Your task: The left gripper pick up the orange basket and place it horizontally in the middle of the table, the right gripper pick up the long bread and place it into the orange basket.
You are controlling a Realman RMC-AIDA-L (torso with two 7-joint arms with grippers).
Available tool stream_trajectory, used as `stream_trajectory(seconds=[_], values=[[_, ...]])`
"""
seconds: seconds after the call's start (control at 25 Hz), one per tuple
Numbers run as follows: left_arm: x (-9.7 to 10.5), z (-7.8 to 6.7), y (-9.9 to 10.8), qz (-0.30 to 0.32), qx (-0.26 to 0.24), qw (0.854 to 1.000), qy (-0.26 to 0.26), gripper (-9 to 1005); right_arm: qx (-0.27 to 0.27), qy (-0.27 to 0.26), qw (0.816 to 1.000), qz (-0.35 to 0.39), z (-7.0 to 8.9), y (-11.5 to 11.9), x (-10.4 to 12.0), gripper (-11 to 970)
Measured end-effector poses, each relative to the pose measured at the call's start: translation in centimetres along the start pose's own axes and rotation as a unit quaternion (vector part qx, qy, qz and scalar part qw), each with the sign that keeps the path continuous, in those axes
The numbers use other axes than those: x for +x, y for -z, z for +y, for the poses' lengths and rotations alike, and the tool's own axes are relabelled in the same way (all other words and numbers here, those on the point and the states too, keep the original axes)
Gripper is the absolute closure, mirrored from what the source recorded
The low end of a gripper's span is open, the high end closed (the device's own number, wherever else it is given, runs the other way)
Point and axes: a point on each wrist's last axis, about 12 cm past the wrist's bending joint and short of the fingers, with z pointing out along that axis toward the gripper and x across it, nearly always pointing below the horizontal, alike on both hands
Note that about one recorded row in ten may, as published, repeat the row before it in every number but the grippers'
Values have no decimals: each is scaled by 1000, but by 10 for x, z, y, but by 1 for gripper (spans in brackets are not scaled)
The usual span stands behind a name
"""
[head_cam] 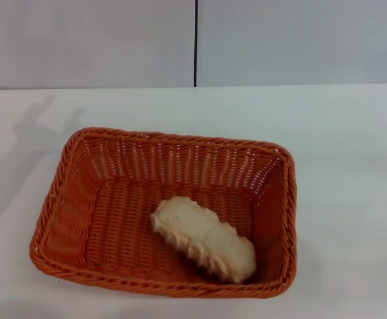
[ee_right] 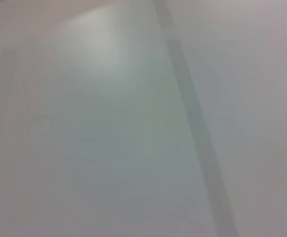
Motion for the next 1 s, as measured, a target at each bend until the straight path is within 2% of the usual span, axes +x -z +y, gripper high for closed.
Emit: stream_trajectory(seconds=[0.04, 0.12, 0.16, 0.24, 0.36, 0.56, 0.64, 0.76, 1.0], values=[[1, 0, -1, -5, -8, 1000, -7, 306, 54, 41, 998, -1, -7, 15, 1, 233], [2, 1, -2, -11, -17, 1000, -14, 306, 73, 59, 996, -1, -8, 21, 2, 233], [6, 1, -5, -30, -48, 998, -38, 306, 89, 82, 993, 0, -9, 26, 2, 233], [9, 1, -6, -38, -69, 996, -52, 307, 117, 109, 987, 3, -10, 34, 5, 233], [15, 2, -10, -39, -98, 992, -70, 307, 169, 119, 978, 4, -15, 42, 8, 233], [24, 4, -13, -28, -139, 986, -88, 306, 190, 121, 974, 14, -18, 43, 12, 233], [24, 4, -13, -28, -139, 986, -88, 306, 197, 130, 972, 18, -19, 40, 14, 233], [31, -3, -6, -31, -177, 977, -118, 307, 206, 145, 968, 20, -18, 34, 20, 233], [34, -7, 1, -30, -195, 972, -130, 313, 211, 143, 967, 24, -15, 32, 25, 233]])
